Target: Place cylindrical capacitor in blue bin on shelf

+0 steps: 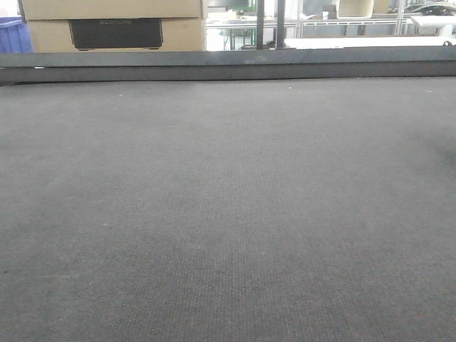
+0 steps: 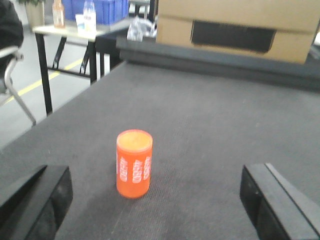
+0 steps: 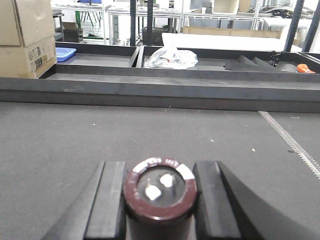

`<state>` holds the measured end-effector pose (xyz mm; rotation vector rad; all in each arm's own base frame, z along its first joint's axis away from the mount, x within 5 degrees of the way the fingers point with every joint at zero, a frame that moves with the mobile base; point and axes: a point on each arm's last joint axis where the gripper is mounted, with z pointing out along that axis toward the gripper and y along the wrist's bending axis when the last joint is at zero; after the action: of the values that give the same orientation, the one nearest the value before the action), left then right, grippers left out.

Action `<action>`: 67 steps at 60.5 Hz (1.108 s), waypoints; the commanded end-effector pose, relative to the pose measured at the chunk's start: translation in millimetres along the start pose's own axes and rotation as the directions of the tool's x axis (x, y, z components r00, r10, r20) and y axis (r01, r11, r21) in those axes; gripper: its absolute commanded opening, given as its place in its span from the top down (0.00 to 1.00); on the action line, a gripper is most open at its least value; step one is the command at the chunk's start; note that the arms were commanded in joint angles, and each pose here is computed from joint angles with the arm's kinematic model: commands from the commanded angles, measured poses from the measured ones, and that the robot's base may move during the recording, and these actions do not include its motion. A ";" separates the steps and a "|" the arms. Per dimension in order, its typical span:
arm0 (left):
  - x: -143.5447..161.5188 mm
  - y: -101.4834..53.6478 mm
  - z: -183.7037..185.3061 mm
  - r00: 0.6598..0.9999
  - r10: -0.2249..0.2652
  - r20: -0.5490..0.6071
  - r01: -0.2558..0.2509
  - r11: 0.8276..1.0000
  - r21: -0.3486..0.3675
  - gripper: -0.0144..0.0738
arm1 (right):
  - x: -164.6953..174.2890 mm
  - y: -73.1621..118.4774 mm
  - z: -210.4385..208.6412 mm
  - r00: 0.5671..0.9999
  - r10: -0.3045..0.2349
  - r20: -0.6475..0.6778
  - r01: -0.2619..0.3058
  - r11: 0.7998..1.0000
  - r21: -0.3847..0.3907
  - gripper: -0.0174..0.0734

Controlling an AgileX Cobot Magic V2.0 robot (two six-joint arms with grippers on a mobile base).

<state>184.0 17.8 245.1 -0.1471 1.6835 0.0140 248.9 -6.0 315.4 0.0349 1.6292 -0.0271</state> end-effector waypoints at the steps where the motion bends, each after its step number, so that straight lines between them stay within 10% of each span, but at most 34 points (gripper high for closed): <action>1: 7.6 2.4 16.3 0.999 -0.023 0.029 0.024 1.000 -0.013 0.18 | -3.9 0.4 -2.0 1.000 -0.010 0.023 0.010 1.000 -0.003 0.99; 67: 68.7 18.4 182.8 0.988 -0.062 -0.139 0.046 0.992 -0.121 0.18 | -0.4 0.6 -2.0 1.000 -0.010 -0.016 0.010 1.000 -0.005 0.99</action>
<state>348.0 42.2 153.8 -0.2708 1.8480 0.0418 248.6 -5.7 311.1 0.0335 1.6770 -0.0240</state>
